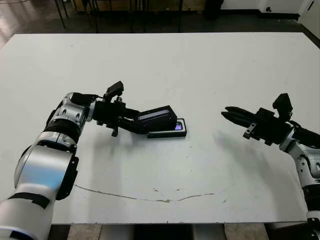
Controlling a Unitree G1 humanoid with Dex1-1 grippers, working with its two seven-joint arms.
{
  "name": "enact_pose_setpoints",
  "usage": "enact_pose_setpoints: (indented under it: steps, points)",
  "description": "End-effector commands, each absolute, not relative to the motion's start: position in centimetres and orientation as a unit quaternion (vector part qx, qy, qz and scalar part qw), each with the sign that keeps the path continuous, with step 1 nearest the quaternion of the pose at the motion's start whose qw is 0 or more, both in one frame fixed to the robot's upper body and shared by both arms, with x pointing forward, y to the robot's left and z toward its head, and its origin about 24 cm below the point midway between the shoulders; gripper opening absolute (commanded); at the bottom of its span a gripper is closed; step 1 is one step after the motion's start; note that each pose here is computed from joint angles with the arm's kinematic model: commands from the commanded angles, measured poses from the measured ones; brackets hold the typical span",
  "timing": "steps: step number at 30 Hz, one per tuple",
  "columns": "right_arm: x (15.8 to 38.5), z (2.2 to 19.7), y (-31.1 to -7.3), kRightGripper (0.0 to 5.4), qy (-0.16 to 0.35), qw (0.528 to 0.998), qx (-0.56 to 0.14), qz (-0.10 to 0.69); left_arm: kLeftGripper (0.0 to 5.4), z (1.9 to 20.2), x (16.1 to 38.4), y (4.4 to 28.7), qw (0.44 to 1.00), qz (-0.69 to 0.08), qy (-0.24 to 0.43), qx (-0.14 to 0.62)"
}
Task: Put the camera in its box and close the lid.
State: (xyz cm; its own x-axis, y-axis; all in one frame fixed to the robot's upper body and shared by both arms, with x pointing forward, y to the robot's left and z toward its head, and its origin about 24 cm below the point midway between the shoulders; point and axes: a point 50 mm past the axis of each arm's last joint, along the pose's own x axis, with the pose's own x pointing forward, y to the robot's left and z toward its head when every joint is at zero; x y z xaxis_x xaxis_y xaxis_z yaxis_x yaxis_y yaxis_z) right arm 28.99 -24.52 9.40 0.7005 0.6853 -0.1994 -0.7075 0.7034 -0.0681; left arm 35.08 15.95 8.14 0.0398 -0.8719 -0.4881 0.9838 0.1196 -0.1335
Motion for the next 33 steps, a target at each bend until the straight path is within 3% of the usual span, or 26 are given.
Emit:
enact_pose_setpoints:
  steps: [1, 12, 33]
  points:
    - [28.7, 9.3, -25.0, 0.00, 0.094, 0.920, -0.079, 0.371, 1.09, 7.4, 34.8, 15.6, 0.690, -0.658, 0.270, 0.135]
    - [28.3, 9.6, -25.4, 0.00, 0.093, 0.922, -0.079, 0.369, 1.09, 7.2, 34.9, 13.5, 0.645, -0.675, 0.297, 0.202]
    - [27.7, 9.6, -25.6, 0.00, 0.093, 0.922, -0.081, 0.366, 1.09, 8.5, 36.0, 9.6, 0.614, -0.657, 0.268, 0.345]
